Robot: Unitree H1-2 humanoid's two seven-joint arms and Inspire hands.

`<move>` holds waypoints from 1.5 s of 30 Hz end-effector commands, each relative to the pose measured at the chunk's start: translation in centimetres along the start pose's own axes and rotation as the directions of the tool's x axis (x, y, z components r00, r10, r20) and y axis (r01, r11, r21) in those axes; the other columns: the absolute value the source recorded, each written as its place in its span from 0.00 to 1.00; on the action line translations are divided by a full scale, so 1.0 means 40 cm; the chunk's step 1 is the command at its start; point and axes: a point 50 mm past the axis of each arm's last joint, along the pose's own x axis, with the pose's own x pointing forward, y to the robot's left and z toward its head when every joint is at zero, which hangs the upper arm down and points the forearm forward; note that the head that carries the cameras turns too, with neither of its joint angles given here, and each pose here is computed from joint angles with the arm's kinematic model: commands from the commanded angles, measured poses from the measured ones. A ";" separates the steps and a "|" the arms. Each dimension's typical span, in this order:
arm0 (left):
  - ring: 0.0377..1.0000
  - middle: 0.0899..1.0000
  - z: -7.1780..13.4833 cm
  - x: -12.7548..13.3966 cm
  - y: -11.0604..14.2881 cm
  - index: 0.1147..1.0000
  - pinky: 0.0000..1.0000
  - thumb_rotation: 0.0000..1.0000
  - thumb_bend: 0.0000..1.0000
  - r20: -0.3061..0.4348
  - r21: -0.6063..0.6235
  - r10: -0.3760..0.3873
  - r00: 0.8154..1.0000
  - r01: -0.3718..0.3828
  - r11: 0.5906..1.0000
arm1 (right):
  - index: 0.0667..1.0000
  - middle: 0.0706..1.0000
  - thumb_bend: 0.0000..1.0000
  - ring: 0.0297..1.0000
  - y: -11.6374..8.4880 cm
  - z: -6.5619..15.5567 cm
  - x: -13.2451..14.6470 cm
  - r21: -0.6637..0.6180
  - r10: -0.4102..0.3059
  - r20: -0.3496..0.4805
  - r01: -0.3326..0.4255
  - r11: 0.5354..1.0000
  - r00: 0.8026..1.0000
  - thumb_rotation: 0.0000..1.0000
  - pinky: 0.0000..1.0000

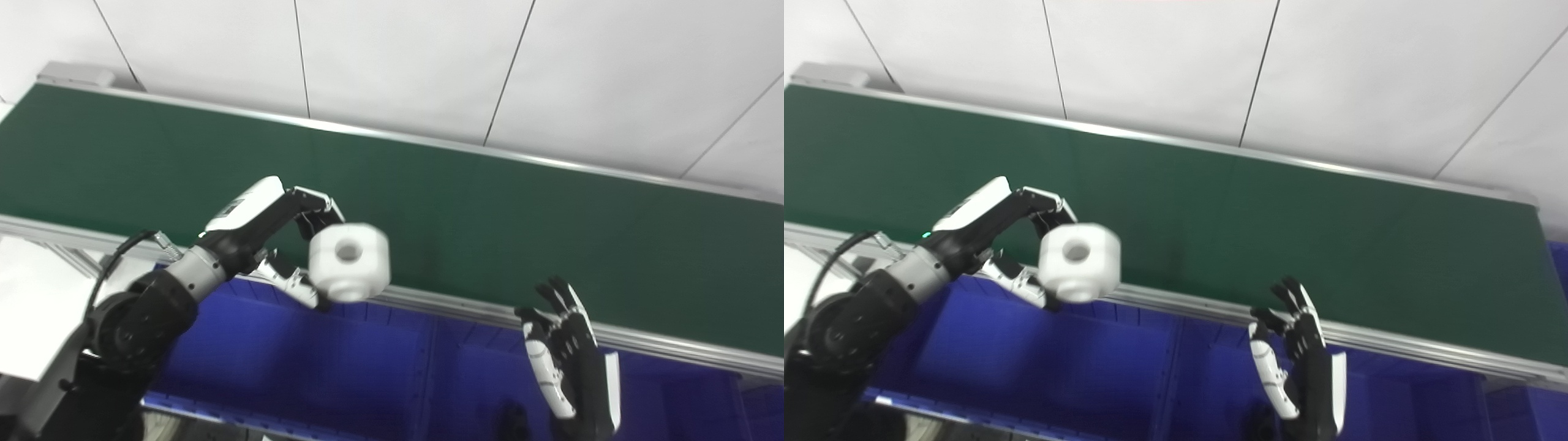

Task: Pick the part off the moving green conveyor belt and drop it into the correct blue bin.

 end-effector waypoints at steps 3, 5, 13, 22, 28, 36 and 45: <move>0.57 0.46 0.026 -0.029 -0.020 0.40 0.60 0.00 0.52 0.055 0.208 -0.027 0.998 0.015 0.978 | 0.87 0.83 0.56 0.66 -0.003 0.034 0.015 -0.009 0.001 0.041 0.000 1.000 0.999 0.57 0.72; 0.57 0.46 0.032 -0.042 -0.044 0.40 0.61 0.00 0.52 0.048 0.252 -0.065 0.997 0.051 0.966 | 0.87 0.83 0.56 0.66 -0.003 0.035 0.016 -0.012 -0.001 0.038 0.002 1.000 0.999 0.56 0.71; 0.58 0.46 0.035 -0.056 -0.110 0.39 0.63 0.00 0.52 -0.021 0.328 -0.158 0.987 0.156 0.932 | 0.87 0.82 0.56 0.66 -0.001 0.033 0.016 -0.016 -0.005 0.035 0.005 1.000 0.999 0.55 0.71; 0.68 0.68 0.018 -0.061 -0.118 0.66 0.69 0.33 0.86 -0.075 0.335 -0.166 0.983 0.182 0.925 | 0.87 0.83 0.56 0.66 0.005 0.033 0.014 0.001 0.003 0.037 -0.003 1.000 0.999 0.51 0.69; 0.83 0.84 0.045 -0.071 -0.098 0.78 0.82 0.46 0.95 -0.073 0.354 -0.133 0.988 0.151 0.923 | 0.87 0.83 0.56 0.66 0.008 0.035 0.011 -0.001 0.000 0.030 0.000 1.000 1.000 0.52 0.69; 0.84 0.84 0.068 -0.079 -0.083 0.79 0.82 0.44 0.93 -0.075 0.301 -0.114 0.991 0.131 0.944 | 0.87 0.83 0.57 0.66 0.013 0.039 0.010 0.007 0.000 0.037 0.000 1.000 0.999 0.52 0.67; 0.87 0.89 0.160 -0.078 -0.082 0.83 0.83 0.46 0.86 -0.004 -0.225 0.021 1.000 -0.021 0.974 | 0.88 0.84 0.56 0.68 0.028 0.046 0.007 0.018 0.013 0.022 -0.014 1.000 1.000 0.53 0.70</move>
